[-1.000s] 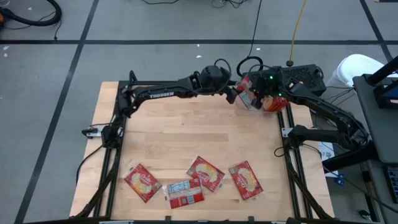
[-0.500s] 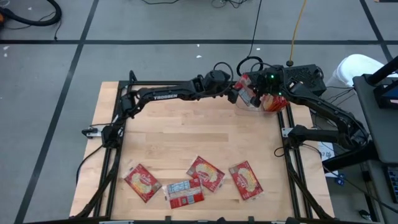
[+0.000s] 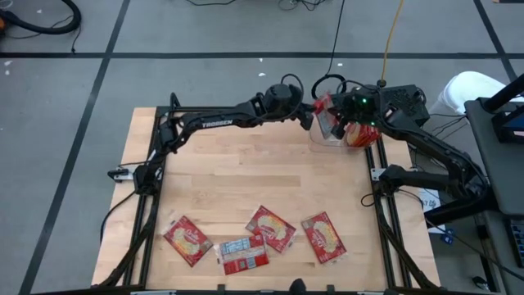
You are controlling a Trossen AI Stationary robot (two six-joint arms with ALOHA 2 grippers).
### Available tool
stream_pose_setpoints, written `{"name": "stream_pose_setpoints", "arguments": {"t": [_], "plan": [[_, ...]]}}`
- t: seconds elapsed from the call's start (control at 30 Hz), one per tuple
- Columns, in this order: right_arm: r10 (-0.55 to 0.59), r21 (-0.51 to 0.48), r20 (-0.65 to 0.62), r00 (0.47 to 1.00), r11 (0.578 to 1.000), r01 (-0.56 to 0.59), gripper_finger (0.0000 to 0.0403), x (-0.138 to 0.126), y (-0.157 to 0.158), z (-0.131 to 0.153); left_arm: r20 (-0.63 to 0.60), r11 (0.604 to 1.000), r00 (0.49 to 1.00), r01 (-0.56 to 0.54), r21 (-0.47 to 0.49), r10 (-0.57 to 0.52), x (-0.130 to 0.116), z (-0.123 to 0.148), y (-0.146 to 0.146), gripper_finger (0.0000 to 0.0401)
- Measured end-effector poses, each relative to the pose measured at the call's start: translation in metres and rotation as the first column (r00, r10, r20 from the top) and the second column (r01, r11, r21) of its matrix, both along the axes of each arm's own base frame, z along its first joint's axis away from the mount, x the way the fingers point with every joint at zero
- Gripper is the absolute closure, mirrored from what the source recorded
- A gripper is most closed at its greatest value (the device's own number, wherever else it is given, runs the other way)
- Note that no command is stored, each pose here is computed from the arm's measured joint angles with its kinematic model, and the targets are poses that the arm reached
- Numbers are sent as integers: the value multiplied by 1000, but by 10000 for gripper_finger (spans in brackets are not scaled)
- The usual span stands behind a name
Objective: Sort popcorn bags into baskets
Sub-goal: Adjust the red popcorn bag in the transparent bin
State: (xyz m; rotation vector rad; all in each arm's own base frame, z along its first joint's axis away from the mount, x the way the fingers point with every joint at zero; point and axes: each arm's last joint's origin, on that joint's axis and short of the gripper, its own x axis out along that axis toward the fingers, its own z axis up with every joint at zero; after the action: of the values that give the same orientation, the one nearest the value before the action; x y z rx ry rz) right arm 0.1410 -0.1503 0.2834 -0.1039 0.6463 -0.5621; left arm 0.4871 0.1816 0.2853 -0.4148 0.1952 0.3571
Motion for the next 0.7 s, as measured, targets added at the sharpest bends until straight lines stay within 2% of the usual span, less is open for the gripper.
{"name": "stream_pose_setpoints", "arguments": {"t": [0.13,0.23,0.37,0.43,0.53,0.6,0.67,0.7], "plan": [[-26,7,42,999,1000,26,403,-3,3,5,19,1000,1000,-16,2,16,-4,5,7,396],[-68,40,116,991,997,64,397,-6,6,11,33,999,999,-15,41,14,-10,17,9,398],[-147,115,231,962,986,123,366,-9,10,24,70,994,997,-30,106,22,-25,45,14,399],[-186,143,319,930,979,147,345,-10,11,36,68,989,997,-40,139,31,-34,58,16,399],[-254,214,448,857,961,173,315,-9,10,59,21,981,998,-56,184,53,-55,80,17,399],[-327,311,543,774,934,176,298,-7,8,79,-30,968,996,-77,239,87,-71,96,14,400],[-448,475,600,662,866,156,285,-2,2,95,-90,947,988,-92,308,125,-85,109,9,400],[-517,562,605,606,816,135,278,1,-1,101,-119,934,983,-94,344,143,-92,116,5,400]]}}
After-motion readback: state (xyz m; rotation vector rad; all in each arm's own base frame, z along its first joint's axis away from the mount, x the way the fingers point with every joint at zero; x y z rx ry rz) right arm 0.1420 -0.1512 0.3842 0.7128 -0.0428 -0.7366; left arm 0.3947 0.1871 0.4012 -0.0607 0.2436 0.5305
